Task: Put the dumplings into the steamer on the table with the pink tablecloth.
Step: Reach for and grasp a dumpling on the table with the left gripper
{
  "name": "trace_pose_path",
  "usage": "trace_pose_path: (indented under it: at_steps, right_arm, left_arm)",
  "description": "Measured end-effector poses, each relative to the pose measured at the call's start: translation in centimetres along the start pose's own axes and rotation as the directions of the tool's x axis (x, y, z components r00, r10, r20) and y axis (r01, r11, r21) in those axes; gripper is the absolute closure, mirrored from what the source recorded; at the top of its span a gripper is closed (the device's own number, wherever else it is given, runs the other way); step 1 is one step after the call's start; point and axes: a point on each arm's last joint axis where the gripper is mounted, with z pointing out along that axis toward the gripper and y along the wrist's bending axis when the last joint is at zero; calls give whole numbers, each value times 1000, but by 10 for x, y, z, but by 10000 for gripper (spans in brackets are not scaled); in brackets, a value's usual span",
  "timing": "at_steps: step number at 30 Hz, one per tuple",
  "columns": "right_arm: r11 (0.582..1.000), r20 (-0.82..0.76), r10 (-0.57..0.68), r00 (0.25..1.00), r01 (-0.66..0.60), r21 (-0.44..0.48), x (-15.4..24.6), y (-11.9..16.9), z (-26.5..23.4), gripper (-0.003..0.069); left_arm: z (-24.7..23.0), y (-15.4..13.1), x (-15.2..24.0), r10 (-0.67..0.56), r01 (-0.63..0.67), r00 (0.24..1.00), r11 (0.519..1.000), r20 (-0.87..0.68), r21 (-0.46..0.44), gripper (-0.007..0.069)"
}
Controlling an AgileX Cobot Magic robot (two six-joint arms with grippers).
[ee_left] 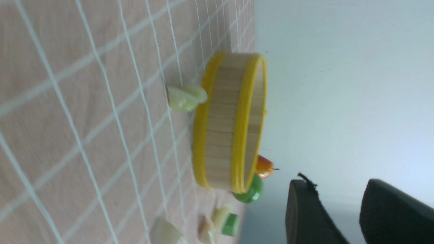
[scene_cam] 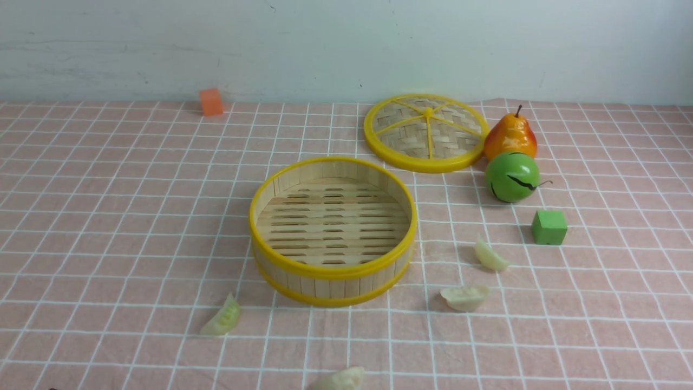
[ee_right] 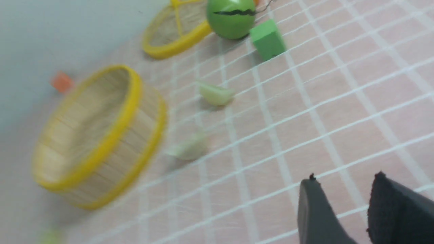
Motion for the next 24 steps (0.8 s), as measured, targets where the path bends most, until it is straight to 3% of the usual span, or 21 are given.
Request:
trace_pose_path:
  at_steps: [2, 4, 8, 12, 15, 17, 20, 21, 24]
  right_arm:
    - [994, -17, 106, 994, -107, -30, 2, 2, 0, 420]
    - [957, -46, 273, 961, -276, -82, 2, 8, 0, 420]
    - [943, -53, 314, 948, -317, -97, 2, 9, 0, 420]
    - [960, -43, 259, 965, -262, -100, 2, 9, 0, 420]
    - [988, -36, 113, 993, -117, -104, 3, 9, 0, 420]
    - [992, -32, 57, 998, -61, -108, 2, 10, -1, 423]
    - [990, -7, -58, 998, 56, -130, -10, 26, -6, 484]
    - [986, -3, -119, 993, 117, -115, -18, 34, -6, 536]
    - [966, -21, -251, 968, 248, -75, -41, 57, -4, 650]
  left_arm:
    - [0, 0, 1, -22, 22, 1000, 1000, -7, 0, 387]
    - [0, 0, 1, -42, 42, 999, 999, -11, 4, 387]
    - [0, 0, 2, -31, 31, 999, 1000, -21, 3, 387]
    - [-4, -13, 5, 184, -183, 982, 982, -34, 38, 389]
    - [-15, -45, 11, 467, -463, 884, 879, -5, 118, 419]
    - [-19, -60, 14, 587, -582, 810, 805, -3, 117, 453]
    - [-13, -93, 17, 764, -769, 633, 639, -124, 8, 581]
    - [-7, -109, 15, 805, -824, 561, 564, -194, -42, 633]
    - [8, -137, 11, 834, -902, 428, 418, -348, -110, 638]
